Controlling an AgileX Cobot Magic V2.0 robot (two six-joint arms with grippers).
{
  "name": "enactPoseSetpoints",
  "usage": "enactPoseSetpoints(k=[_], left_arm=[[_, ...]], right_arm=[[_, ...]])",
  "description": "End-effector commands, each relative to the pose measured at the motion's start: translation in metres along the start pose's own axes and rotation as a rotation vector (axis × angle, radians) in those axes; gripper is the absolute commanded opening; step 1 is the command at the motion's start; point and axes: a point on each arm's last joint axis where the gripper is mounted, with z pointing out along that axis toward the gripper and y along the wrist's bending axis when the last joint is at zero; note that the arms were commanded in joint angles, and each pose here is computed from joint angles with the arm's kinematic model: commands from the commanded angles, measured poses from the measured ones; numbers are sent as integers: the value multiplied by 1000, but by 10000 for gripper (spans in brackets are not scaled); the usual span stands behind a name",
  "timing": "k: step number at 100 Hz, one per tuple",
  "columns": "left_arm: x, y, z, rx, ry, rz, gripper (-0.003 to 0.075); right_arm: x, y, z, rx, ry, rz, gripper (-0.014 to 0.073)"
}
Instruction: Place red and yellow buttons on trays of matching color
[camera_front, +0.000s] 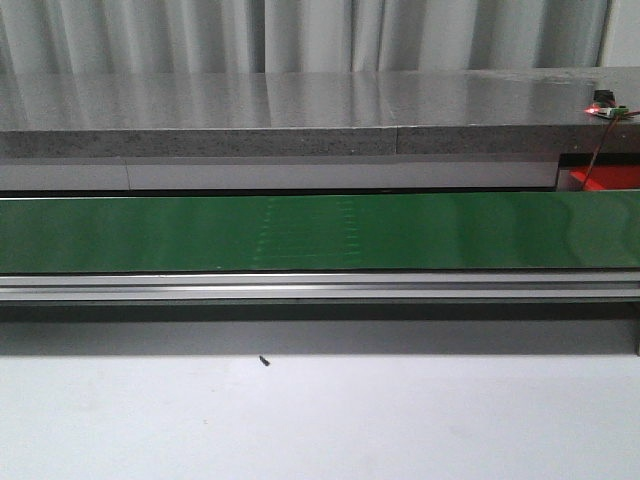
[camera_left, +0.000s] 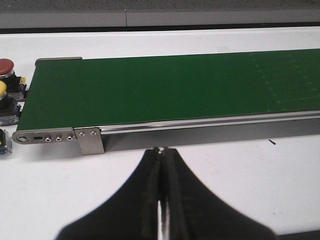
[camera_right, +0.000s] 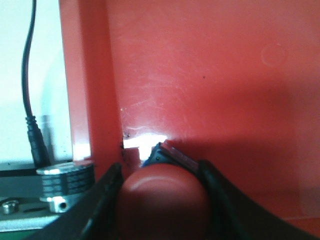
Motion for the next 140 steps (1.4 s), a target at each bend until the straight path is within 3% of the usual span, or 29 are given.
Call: enactPoseSetpoints(k=[1, 7, 14, 62, 72, 91, 102, 121, 140], left_arm=[[-12, -1, -3, 7, -80, -5, -20], [-12, -1, -3, 7, -80, -5, -20], [-12, -1, -3, 7, -80, -5, -20], [-12, -1, -3, 7, -80, -5, -20], [-12, -1, -3, 7, -80, -5, -20], [-12, -1, -3, 7, -80, -5, -20], [-12, -1, -3, 7, -80, -5, -20], [-12, -1, -3, 7, -80, -5, -20], [-12, -1, -3, 7, -80, -5, -20]], right_arm=[[-21, 3, -29, 5, -137, 8, 349], [-21, 2, -29, 6, -138, 8, 438], [-22, 3, -30, 7, -144, 7, 484], [-25, 14, -70, 2, -207, -31, 484], [-20, 22, -84, 1, -236, -58, 407], [-4, 42, -109, -6, -304, -105, 73], [6, 57, -122, -17, -349, -140, -72], [26, 78, -139, -45, -398, -185, -68], [51, 81, -148, -48, -405, -193, -68]])
